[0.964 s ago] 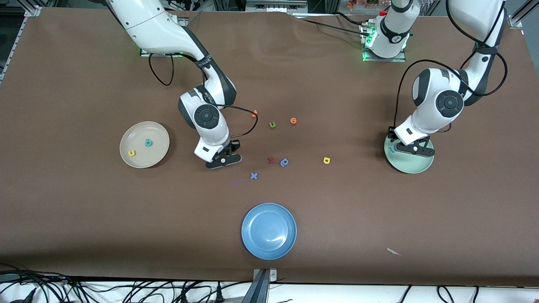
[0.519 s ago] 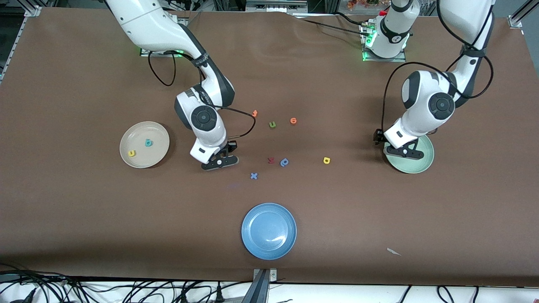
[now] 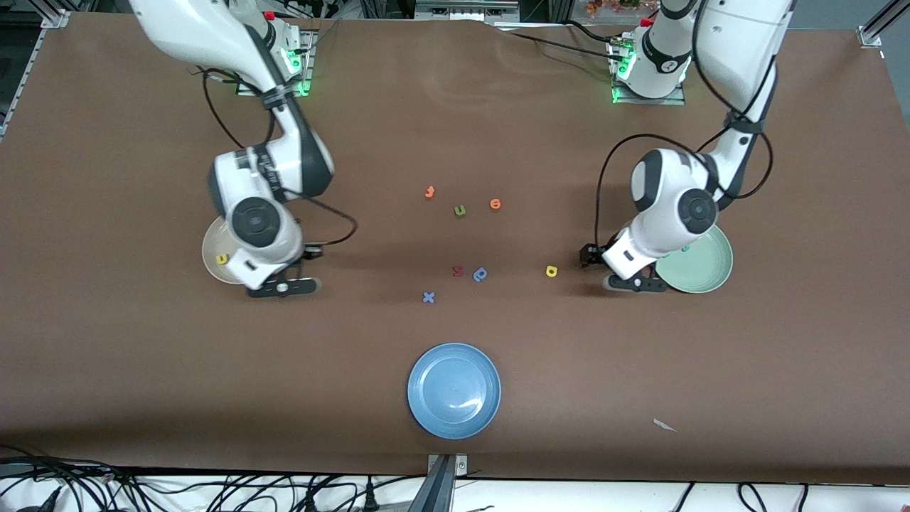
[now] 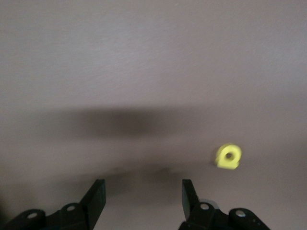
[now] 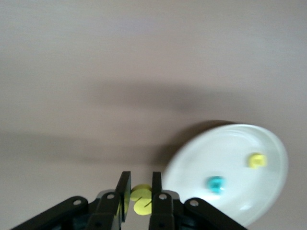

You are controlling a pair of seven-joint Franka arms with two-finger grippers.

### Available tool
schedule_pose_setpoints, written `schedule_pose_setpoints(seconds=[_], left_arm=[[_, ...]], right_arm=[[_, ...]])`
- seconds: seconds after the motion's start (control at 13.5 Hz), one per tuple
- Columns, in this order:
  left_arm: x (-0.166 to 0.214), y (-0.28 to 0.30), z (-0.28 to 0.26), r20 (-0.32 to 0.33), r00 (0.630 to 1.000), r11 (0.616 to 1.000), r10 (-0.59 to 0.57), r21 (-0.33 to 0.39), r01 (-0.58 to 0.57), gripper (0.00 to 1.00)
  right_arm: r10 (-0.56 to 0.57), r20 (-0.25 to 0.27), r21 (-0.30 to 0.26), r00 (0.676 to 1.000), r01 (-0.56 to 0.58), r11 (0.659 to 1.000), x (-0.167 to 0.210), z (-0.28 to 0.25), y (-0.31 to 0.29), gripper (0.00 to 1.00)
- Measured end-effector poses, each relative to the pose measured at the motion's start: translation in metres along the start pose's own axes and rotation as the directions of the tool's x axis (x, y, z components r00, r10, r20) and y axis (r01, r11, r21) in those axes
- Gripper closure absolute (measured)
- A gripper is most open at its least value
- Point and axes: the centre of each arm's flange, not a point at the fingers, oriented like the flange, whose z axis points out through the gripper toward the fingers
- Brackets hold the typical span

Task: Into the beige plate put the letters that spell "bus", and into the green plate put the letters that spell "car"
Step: 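Place the yellow z on the white plate while the left gripper reaches the yellow o, then grasp the yellow o with the left gripper while the right gripper returns to rest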

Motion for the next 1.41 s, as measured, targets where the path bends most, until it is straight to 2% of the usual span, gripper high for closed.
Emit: schedule_pose_setpoints(seconds=[0.3,0.45,0.67,0.89,1.04,1.11,1.19,1.26,1.34,1.41], left_arm=[[0.014,0.042,0.017,-0.009,0.996,0.996,-0.086,-0.013,0.086,0.27],[0.012,0.05,0.028,0.002,0.994,0.994,-0.108,-0.011,0.108,0.27],[0.007,0.058,0.05,-0.007,0.989,0.989,-0.147,-0.025,0.147,0.27],[0.002,0.073,0.058,-0.008,0.988,0.987,-0.156,-0.028,0.156,0.26],[0.001,0.076,0.059,-0.008,0.988,0.988,-0.154,-0.028,0.154,0.26],[0.001,0.076,0.059,-0.008,0.988,0.988,-0.154,-0.028,0.154,0.3],[0.001,0.076,0.059,-0.008,0.988,0.988,-0.154,-0.028,0.153,0.33],[0.002,0.08,0.056,-0.012,0.989,0.988,-0.149,-0.034,0.149,0.41],[0.002,0.082,0.056,-0.012,0.989,0.989,-0.146,-0.035,0.146,0.48],[0.002,0.082,0.056,-0.014,0.99,0.99,-0.14,-0.032,0.139,0.49]], right_arm=[[-0.035,0.106,-0.03,0.994,0.038,0.999,-0.019,0.046,0.079,0.78],[-0.06,0.137,-0.026,0.989,0.064,0.998,-0.031,0.068,0.113,0.78],[-0.074,0.11,0.013,0.991,0.073,0.997,-0.046,0.107,0.146,0.78],[-0.077,0.098,0.023,0.992,0.075,0.997,-0.053,0.12,0.145,0.75],[-0.077,0.068,0.026,0.995,0.075,0.997,-0.047,0.105,0.144,0.55],[-0.075,0.048,0.03,0.996,0.073,0.997,-0.043,0.087,0.146,0.46],[-0.067,0.039,0.042,0.997,0.066,0.997,-0.036,0.053,0.151,0.3],[-0.058,0.036,0.062,0.998,0.055,0.997,-0.032,0.022,0.154,0.19],[-0.047,0.038,0.089,0.998,0.043,0.995,-0.028,-0.014,0.157,0.09],[-0.04,0.034,0.117,0.999,0.036,0.993,-0.025,-0.053,0.159,0.0]])
